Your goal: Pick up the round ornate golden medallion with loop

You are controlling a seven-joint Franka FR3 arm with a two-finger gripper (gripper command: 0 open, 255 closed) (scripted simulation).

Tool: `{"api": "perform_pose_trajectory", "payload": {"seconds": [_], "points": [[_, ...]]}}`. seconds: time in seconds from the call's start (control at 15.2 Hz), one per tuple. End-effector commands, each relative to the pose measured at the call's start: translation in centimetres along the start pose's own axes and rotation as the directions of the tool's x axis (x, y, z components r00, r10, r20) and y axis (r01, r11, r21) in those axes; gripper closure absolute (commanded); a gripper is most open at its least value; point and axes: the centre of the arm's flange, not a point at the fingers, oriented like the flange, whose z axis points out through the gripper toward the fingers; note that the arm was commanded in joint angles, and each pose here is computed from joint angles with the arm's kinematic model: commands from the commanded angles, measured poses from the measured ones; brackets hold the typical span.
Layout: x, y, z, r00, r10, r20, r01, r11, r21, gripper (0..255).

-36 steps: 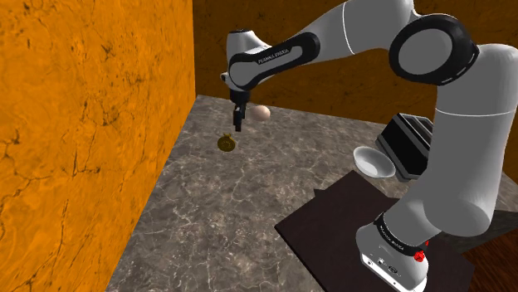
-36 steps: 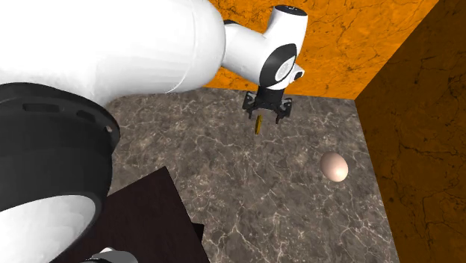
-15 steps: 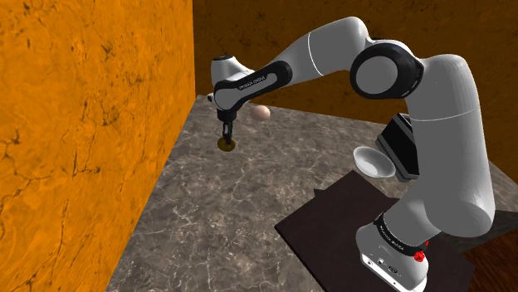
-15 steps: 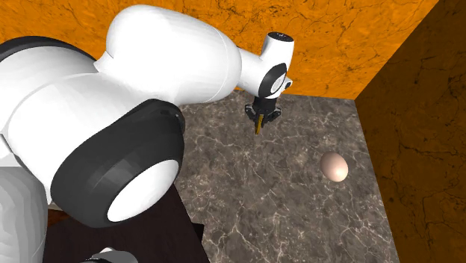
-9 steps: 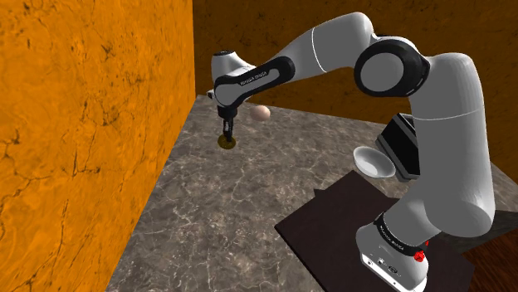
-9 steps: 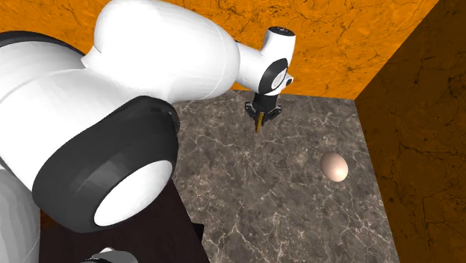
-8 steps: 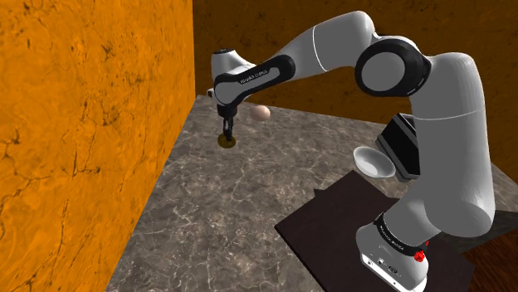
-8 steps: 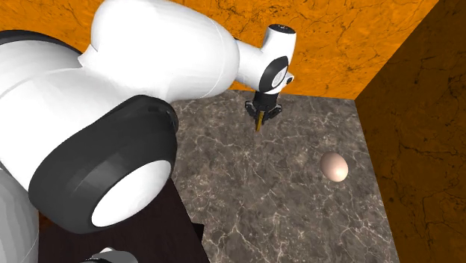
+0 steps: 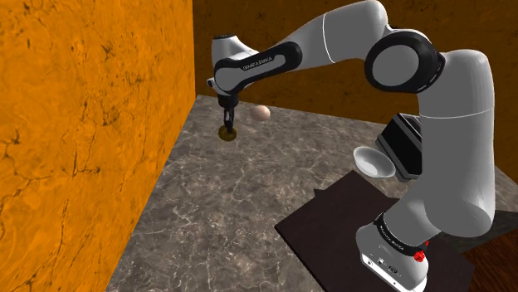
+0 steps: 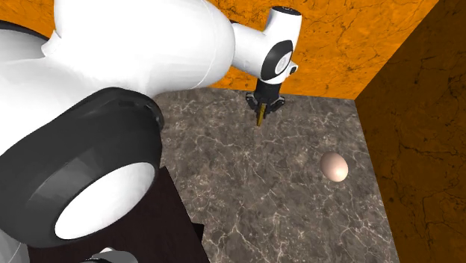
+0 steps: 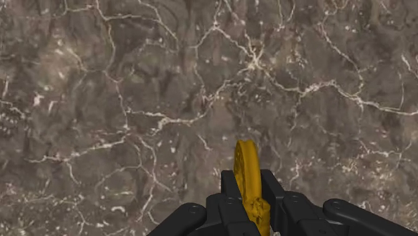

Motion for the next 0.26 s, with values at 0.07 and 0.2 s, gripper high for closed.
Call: {"api": "perform_pose_trajectory", "payload": {"seconds": [0.07,0.2], "points": [[-0.26,-0.09,-1.63,1.0,0.0,0.0,0.0,1.0,0.0,255],[-0.27,-0.09,-1.71,1.0,0.0,0.0,0.0,1.0,0.0,255]]}}
